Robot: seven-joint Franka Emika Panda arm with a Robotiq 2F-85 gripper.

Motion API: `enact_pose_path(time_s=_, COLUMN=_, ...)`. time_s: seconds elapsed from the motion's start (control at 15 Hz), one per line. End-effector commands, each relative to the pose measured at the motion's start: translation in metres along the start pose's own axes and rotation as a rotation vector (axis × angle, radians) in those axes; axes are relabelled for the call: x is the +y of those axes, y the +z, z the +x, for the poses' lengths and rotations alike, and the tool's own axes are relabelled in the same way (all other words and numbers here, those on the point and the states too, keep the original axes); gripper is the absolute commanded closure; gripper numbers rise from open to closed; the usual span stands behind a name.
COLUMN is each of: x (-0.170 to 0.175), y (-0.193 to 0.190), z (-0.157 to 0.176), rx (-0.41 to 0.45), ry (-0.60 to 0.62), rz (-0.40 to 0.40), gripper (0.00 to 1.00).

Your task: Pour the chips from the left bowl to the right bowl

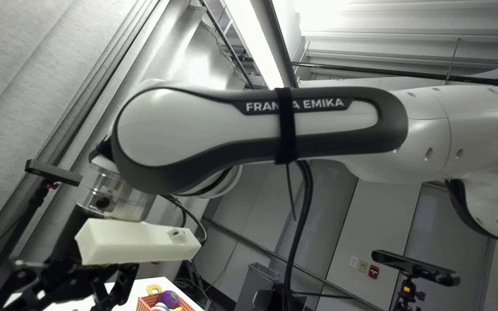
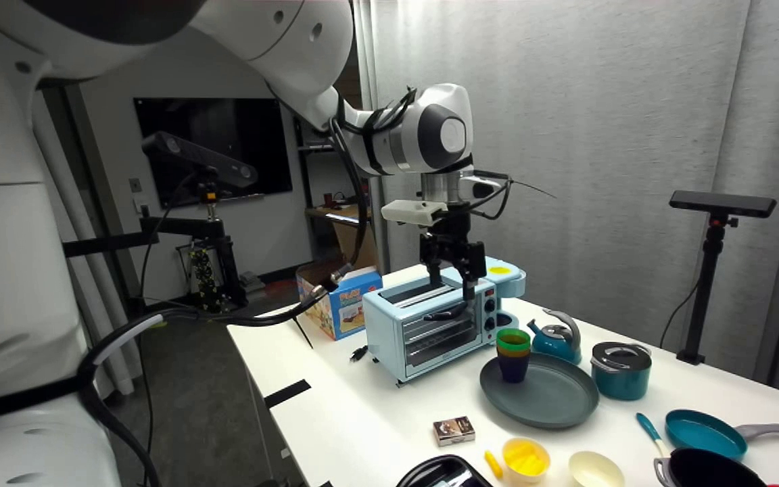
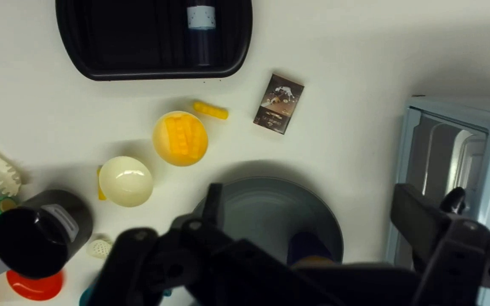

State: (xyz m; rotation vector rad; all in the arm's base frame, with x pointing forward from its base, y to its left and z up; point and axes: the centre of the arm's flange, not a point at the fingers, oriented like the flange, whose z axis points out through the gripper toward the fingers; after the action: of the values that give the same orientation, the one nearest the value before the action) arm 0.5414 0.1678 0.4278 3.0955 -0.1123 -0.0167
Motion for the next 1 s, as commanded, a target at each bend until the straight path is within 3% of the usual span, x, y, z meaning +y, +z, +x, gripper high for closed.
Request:
enact_pose_path(time_s=0.0, x=0.025, y=0.03, z=0.006, rx=-0.03, ry=0.071, rz=-0.008, gripper=0.0)
enact_pose_path(time_s=0.67, x=0.052, y=0.14, z=0.014, rx=-0.082, ry=0.159, rz=0.033, gripper=0.0)
enact_pose_path(time_s=0.93, x=0.065, y=0.164, z=0.021, rx=-0.085, ry=0.196, rz=0.039, gripper=0.0)
